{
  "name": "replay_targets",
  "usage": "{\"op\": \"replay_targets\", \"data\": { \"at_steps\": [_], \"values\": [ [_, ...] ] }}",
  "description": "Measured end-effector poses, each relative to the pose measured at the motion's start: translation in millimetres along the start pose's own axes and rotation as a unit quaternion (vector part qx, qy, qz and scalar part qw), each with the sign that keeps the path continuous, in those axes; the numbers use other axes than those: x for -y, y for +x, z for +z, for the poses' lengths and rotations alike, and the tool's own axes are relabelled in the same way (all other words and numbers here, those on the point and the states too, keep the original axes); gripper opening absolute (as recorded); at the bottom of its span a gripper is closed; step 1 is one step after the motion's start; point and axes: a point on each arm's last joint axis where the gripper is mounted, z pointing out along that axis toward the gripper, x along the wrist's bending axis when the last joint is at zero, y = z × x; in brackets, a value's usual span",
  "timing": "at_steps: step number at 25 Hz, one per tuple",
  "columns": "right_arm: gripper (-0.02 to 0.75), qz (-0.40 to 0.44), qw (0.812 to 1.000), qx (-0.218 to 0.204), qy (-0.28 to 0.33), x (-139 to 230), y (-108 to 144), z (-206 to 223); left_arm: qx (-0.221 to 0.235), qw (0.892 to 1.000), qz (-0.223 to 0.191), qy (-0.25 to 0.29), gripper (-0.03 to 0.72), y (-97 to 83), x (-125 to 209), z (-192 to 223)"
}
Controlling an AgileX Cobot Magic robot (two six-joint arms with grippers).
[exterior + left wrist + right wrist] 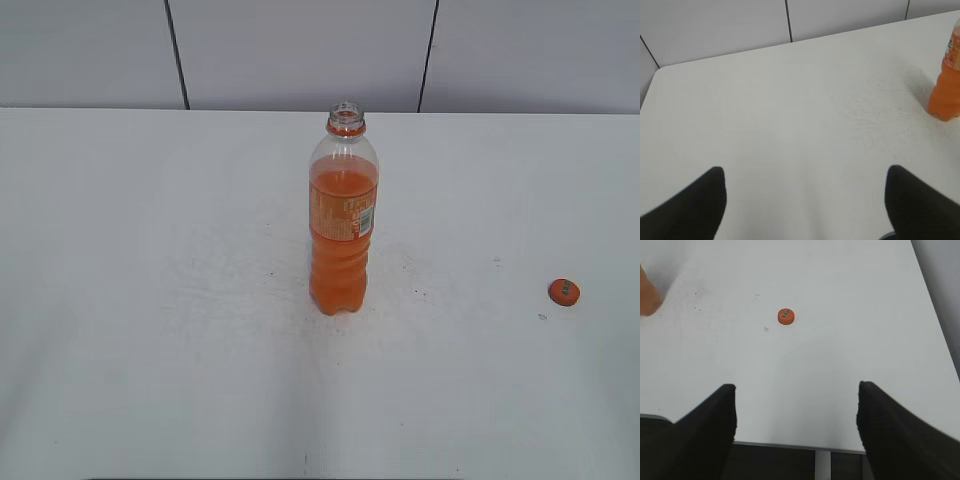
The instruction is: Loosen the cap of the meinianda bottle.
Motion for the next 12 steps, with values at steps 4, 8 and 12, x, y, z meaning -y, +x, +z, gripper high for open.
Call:
{"op": "replay_targets", "data": {
  "at_steps": [4, 8, 12],
  "values": [
    [0.563, 0.001, 1.000, 0.005, -0.016, 0.5, -0.6, 6.8, 0.000, 1.000, 0.000, 0.000, 0.587, 0.0, 0.1, 0.2],
    [0.563, 0.001, 1.000, 0.005, -0.017, 0.9, -0.6, 7.9, 0.000, 1.000, 0.000, -0.001, 0.587, 0.0, 0.0, 0.2],
    [0.563, 0.001, 1.000, 0.005, -0.017, 0.7, -0.6, 7.9, -0.017, 1.000, -0.007, 0.000, 0.586, -0.5, -0.1, 0.2]
  ]
}}
